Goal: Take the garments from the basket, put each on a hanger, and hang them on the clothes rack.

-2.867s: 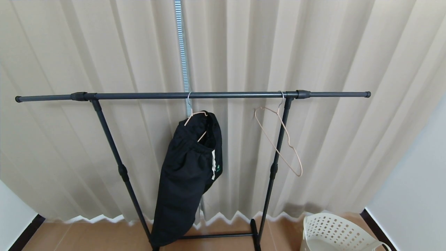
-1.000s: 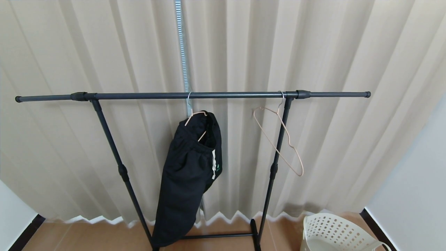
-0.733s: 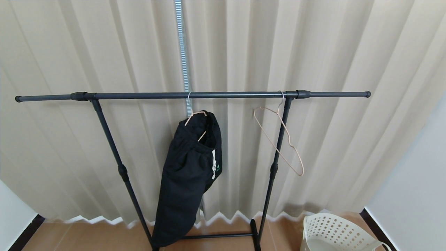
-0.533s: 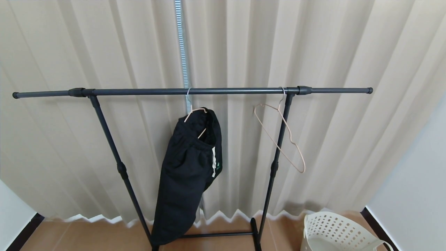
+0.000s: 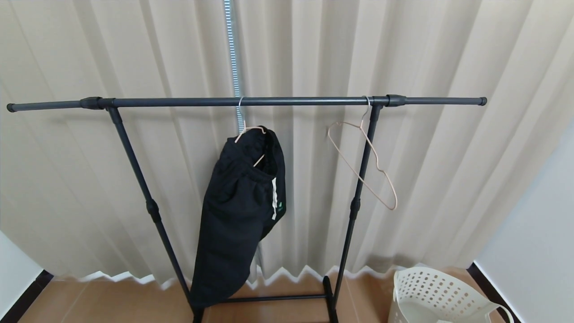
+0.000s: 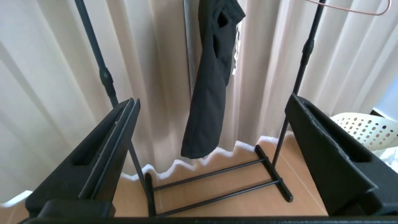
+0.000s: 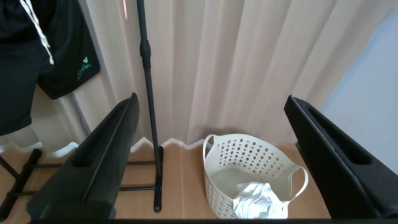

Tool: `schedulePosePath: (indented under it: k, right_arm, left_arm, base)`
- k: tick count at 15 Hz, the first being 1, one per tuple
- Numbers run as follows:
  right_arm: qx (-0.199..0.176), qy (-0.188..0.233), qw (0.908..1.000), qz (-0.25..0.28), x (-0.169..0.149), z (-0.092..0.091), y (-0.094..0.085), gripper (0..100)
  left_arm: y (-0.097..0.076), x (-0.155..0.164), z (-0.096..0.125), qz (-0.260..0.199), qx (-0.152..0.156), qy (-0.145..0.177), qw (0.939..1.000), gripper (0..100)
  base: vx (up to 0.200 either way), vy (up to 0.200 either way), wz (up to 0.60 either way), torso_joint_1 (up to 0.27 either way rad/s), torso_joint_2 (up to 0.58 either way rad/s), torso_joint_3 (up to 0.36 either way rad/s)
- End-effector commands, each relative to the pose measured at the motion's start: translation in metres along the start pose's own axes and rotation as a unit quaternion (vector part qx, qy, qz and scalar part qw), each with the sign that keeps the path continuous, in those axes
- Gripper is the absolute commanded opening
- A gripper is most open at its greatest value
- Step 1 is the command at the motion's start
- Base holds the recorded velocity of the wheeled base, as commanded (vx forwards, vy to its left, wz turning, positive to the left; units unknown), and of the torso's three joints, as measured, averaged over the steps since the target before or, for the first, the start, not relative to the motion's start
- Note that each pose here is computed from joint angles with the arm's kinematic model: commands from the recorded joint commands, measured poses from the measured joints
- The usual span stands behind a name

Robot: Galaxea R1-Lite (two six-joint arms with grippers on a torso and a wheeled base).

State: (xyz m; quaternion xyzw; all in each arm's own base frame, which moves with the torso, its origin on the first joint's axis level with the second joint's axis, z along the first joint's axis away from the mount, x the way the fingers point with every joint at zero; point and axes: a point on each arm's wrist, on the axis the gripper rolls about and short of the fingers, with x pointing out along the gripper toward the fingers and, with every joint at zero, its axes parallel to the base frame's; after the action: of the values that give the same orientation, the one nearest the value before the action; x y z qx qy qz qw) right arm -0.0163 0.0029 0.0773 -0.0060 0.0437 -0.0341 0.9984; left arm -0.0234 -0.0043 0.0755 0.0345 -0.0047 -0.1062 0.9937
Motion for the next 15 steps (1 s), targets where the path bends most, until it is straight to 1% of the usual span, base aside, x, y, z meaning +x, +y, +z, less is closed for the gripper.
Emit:
schedulePosePath:
  k: [1, 5, 15]
  right_arm:
    - [0.003, 0.002, 1.0, 0.0, 0.0003, -0.0002, 0.0, 100]
    - [0.004, 0.002, 1.0, -0.001, 0.0003, -0.0002, -0.0001, 100]
    - [0.006, 0.002, 1.0, -0.001, 0.0003, -0.0002, -0.0001, 100]
  left_arm:
    - [0.0, 0.0001, 0.0001, 0.0, 0.0, 0.0, 1.0, 100]
    - [0.0, 0.0001, 0.0001, 0.001, 0.0, 0.0, 1.0, 100]
    - [0.0, 0.0001, 0.0001, 0.001, -0.003, 0.0, 1.0, 100]
  base:
    - [0.0, 0.0, 0.0, -0.159, 0.39, 0.237]
    - [0.0, 0.0, 0.0, -0.177, 0.43, 0.249]
    - [0.0, 0.0, 0.0, -0.203, 0.54, 0.332]
